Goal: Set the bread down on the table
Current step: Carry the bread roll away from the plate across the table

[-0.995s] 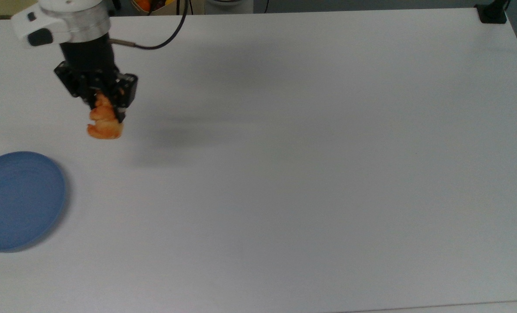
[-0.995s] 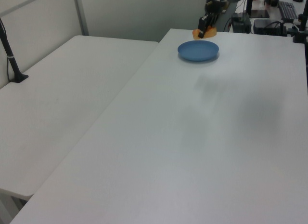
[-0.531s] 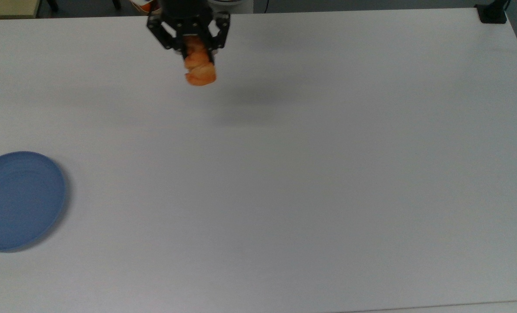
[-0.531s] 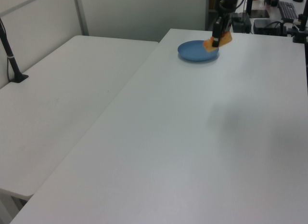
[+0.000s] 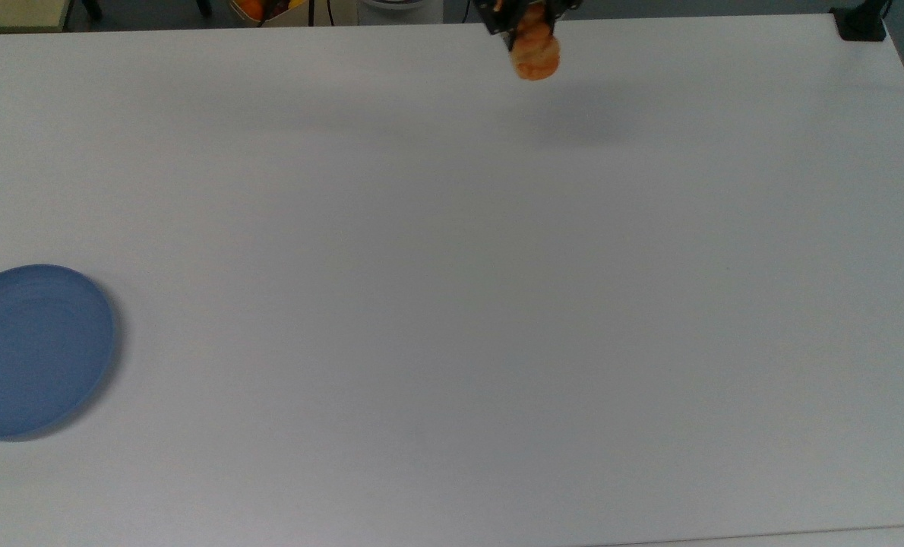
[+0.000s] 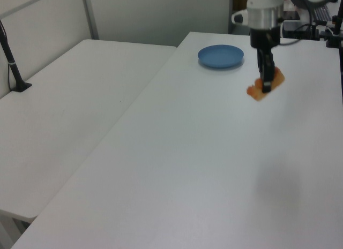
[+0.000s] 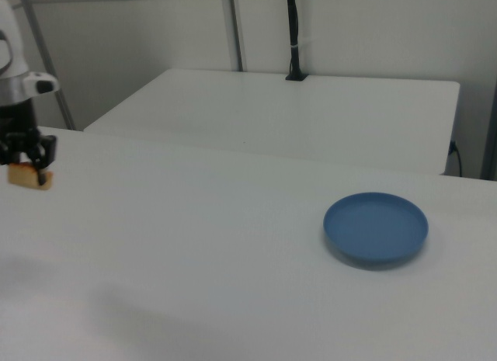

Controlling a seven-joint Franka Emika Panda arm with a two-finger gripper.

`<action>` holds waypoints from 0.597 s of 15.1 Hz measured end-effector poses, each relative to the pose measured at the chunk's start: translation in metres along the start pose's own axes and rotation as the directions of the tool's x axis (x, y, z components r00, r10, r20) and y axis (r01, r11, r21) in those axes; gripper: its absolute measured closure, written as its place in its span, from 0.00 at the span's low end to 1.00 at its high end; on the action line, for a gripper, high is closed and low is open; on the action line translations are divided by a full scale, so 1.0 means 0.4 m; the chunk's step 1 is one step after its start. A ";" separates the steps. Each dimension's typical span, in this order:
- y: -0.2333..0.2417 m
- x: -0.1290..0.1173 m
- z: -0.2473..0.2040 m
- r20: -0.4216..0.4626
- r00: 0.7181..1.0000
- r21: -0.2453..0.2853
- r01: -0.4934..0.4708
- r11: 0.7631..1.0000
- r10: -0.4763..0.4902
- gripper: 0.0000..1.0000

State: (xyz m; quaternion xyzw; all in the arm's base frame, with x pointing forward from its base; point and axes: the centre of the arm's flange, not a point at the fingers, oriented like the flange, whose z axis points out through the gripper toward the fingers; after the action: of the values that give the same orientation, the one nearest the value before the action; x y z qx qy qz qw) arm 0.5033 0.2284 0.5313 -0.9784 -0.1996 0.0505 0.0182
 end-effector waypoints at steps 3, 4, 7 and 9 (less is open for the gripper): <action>-0.172 -0.024 0.059 0.047 0.998 -0.016 0.053 0.998 -0.052 0.55; -0.248 -0.043 0.087 0.068 0.995 -0.025 0.077 0.997 -0.075 0.55; -0.381 -0.070 0.139 0.050 0.995 -0.035 0.091 0.995 -0.089 0.55; -0.448 -0.078 0.188 0.038 0.996 -0.033 0.082 0.996 -0.081 0.55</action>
State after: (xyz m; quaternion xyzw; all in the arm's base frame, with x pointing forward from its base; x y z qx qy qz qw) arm 0.3972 0.3822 0.4692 -0.9685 -0.2406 0.0643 -0.0002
